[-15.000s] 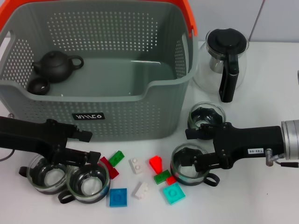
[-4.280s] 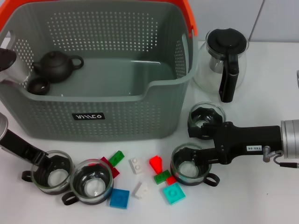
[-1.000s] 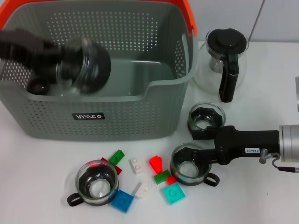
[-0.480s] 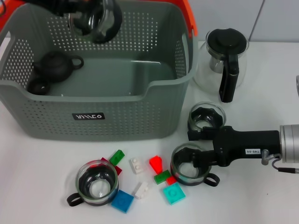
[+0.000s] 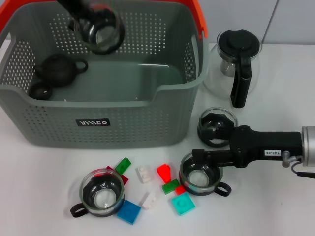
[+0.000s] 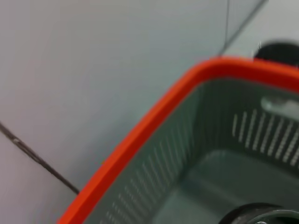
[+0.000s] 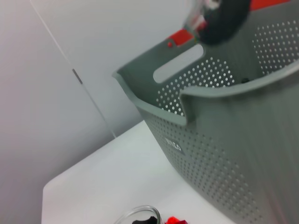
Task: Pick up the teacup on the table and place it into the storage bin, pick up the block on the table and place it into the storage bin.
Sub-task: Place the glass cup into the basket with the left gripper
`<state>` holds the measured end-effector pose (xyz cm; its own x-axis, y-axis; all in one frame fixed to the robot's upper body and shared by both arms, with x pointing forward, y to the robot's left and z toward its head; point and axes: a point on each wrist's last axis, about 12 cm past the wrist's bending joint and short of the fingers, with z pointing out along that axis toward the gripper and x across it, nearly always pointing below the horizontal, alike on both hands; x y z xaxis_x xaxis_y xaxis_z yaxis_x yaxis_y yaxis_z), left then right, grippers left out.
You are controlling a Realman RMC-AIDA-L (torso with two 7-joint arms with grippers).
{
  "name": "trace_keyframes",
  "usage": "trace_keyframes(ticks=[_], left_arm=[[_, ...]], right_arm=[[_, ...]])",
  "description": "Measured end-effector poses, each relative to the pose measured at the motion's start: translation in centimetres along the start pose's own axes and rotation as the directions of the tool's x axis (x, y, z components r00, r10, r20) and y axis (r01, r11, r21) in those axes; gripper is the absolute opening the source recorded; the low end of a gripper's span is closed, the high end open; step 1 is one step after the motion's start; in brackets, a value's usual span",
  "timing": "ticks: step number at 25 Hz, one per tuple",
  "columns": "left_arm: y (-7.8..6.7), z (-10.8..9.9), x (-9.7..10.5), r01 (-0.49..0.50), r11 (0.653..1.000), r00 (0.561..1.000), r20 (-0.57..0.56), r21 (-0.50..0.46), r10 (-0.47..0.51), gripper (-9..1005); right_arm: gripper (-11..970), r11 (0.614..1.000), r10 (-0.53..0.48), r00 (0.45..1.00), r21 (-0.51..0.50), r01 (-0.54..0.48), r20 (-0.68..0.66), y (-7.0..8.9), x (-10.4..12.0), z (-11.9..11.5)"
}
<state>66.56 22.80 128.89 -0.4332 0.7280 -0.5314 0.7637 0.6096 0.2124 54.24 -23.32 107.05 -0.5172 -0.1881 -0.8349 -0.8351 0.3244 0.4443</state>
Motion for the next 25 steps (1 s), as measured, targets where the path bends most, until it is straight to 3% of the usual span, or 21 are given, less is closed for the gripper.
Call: trace_keyframes(ticks=[7, 12, 25], left_arm=[[-1.8, 3.9, -1.8, -0.106, 0.993, 0.984, -0.151, -0.042, 0.099, 44], [-3.0, 6.7, -1.6, -0.155, 0.986, 0.967, -0.213, -0.064, 0.138, 44], [-5.5, 11.5, -0.4, -0.271, 0.958, 0.933, -0.270, -0.092, 0.237, 43]], right_arm=[[912, 1.000, 0.003, 1.000, 0.017, -0.003, 0.000, -0.2, 0.0, -0.1], [912, 1.000, 0.001, 1.000, 0.022, -0.001, 0.002, -0.3, 0.2, -0.2], [912, 0.999, 0.022, 1.000, 0.039, -0.022, 0.003, -0.2, 1.1, -0.6]])
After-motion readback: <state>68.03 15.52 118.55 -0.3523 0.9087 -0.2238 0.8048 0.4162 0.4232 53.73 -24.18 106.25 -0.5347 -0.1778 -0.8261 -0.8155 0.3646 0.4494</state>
